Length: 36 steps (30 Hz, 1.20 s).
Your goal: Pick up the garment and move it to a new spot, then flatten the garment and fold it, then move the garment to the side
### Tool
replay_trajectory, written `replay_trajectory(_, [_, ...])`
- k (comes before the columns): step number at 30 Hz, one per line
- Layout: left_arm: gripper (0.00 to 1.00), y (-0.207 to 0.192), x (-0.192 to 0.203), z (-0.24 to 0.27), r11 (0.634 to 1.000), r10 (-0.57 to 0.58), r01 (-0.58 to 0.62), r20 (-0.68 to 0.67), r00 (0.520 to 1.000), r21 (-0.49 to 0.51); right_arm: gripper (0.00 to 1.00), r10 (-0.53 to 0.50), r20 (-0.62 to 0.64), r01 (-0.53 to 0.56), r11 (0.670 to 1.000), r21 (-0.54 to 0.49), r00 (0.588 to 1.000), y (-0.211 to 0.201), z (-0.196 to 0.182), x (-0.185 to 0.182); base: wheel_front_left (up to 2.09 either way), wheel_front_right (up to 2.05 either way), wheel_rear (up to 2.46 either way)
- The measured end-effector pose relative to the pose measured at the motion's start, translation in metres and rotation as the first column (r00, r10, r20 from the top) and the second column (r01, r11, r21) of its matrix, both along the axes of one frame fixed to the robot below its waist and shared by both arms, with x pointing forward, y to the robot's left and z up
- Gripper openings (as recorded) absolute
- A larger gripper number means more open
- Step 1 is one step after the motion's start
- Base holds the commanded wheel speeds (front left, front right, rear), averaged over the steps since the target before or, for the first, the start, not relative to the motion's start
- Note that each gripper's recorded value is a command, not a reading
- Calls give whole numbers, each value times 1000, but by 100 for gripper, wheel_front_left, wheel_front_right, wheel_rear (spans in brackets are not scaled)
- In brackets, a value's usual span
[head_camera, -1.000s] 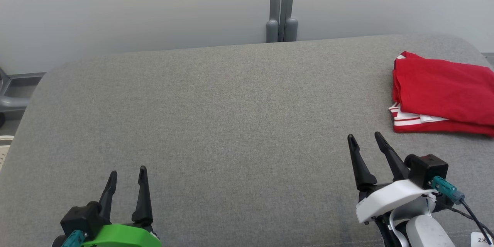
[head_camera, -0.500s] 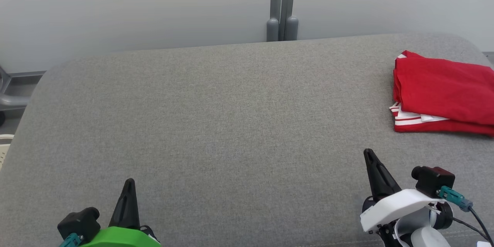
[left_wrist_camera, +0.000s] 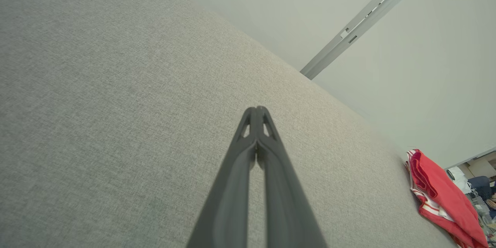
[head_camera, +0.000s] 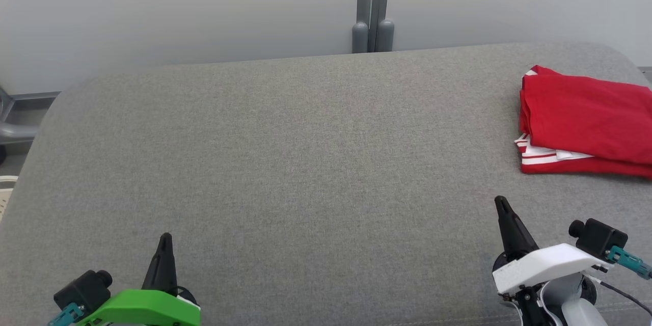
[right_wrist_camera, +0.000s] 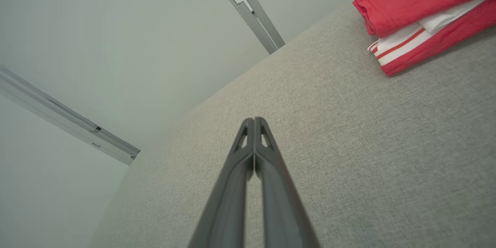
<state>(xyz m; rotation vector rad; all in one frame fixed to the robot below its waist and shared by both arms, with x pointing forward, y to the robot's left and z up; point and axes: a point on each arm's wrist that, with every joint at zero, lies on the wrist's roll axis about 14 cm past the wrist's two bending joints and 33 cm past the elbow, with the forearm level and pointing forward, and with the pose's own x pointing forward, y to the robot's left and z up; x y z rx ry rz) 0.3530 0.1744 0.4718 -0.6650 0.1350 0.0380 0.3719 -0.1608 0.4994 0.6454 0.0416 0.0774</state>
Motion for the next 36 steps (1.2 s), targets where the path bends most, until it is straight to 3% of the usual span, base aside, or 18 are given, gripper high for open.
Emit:
replay_trajectory(15, [0, 5, 8, 3, 982, 24, -25, -9, 1000, -187, 0, -30, -34, 36, 980, 196, 999, -11, -2, 2, 0, 0, 0])
replay_trajectory(36, [0, 8, 16, 10, 913, 47, -44, -3, 999, -405, 0, -53, -58, 73, 909, 411, 997, -23, 0, 6, 0, 0, 0])
